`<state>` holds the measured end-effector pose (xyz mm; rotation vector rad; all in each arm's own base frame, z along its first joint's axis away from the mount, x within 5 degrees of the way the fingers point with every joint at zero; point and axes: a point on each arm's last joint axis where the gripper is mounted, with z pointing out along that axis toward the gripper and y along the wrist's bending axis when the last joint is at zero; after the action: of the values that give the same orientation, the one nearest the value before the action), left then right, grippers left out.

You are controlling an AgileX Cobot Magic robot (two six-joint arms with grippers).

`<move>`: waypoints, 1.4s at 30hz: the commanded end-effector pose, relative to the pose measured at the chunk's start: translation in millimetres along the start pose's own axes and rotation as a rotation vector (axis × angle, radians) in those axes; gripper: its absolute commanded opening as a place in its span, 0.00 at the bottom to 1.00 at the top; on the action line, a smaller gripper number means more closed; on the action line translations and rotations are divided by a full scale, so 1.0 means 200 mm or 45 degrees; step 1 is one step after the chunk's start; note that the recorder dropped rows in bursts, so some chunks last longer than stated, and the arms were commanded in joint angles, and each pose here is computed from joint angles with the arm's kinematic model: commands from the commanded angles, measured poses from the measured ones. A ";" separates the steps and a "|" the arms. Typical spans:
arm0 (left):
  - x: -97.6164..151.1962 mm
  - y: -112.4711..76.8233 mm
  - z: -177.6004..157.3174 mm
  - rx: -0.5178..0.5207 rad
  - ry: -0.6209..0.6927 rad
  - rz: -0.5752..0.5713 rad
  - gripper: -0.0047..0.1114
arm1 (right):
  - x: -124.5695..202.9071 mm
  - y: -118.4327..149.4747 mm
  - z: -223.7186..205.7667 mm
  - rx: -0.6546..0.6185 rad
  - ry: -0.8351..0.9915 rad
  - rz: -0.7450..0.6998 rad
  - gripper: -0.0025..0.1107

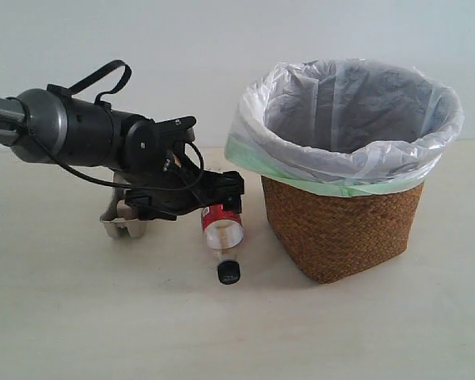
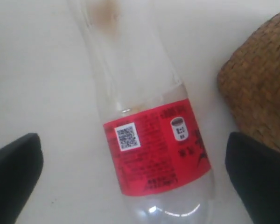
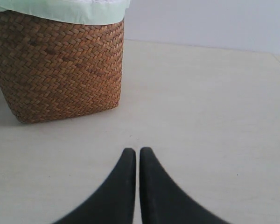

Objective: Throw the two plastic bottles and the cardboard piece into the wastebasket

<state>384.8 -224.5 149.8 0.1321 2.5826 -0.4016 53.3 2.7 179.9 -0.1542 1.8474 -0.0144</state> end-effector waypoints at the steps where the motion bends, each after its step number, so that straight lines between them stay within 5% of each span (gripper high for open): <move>1: 0.01 0.00 0.05 0.019 -0.017 -0.057 0.97 | 0.00 0.00 0.00 0.008 -0.012 0.001 0.02; 24: 0.08 0.04 0.24 0.021 -0.014 -0.121 0.95 | 0.00 0.00 0.00 0.008 -0.012 0.001 0.02; 28: 0.08 0.04 0.24 0.024 -0.022 -0.121 0.70 | 0.00 0.00 0.00 0.008 -0.012 0.001 0.02; 33: 0.08 0.05 0.24 0.015 -0.010 -0.108 0.08 | 0.00 0.00 0.00 0.008 -0.012 0.001 0.02; 42: 0.00 0.05 0.08 -0.041 -0.025 0.106 0.07 | 0.00 0.00 0.00 0.008 -0.012 0.001 0.02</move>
<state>393.1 -226.8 112.1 0.1571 2.5844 -0.3711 53.3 2.7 179.9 -0.1542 1.8474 -0.0144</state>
